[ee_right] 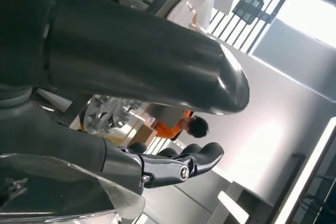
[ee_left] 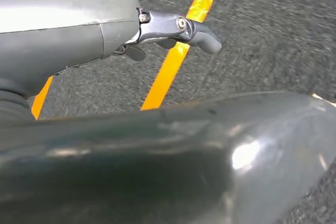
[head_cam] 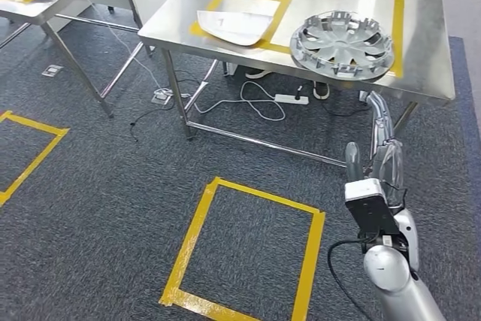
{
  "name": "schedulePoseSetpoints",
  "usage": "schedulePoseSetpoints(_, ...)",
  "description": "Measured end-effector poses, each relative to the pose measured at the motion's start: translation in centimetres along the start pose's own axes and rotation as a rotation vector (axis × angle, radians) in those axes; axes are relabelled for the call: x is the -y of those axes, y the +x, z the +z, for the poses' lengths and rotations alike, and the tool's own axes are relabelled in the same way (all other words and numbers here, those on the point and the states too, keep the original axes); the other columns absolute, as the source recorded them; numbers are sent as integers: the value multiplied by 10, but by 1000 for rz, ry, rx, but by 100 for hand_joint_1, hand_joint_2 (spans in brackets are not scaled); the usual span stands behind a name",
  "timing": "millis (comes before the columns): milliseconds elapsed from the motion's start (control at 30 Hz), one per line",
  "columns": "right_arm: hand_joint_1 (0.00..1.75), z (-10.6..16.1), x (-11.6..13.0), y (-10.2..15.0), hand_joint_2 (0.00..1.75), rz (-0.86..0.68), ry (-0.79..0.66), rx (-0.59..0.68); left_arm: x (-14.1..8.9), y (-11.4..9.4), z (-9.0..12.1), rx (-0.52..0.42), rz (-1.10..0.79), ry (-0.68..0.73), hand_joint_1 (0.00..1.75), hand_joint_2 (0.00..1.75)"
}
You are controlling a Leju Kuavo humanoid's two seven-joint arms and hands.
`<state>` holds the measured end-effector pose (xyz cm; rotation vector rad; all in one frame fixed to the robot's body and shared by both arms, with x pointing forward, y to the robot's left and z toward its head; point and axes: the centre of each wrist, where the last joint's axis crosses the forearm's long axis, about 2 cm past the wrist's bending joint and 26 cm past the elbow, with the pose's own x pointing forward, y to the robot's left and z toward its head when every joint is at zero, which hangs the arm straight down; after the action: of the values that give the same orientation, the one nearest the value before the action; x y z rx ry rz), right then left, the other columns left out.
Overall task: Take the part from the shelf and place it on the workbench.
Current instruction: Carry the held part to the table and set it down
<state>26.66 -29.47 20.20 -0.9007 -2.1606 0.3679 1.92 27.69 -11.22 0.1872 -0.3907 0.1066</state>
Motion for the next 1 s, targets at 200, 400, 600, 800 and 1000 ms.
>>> schedulePoseSetpoints(200, 0, 1, 1, 0, 0, 3, 0, 2, 0, -1, 1, -3, 0, -2, 0, 0)
schedulePoseSetpoints(400, 0, 6, 1, 0, 0, 14, 12, 2, 2, 1, 0, 3, -1, -9, 0, 0)
schedulePoseSetpoints(600, 0, 9, 2, 2, 0, 14, 11, 5, 4, 0, 1, 3, -5, -16, 0, 0)
schedulePoseSetpoints(800, 0, 10, 5, 5, 0, 11, 11, 11, 3, -3, 2, 0, -8, -15, 0, 0)
schedulePoseSetpoints(1000, 0, 12, 5, 6, 0, 10, 14, 10, 4, -3, 2, 0, -7, -16, 0, 0)
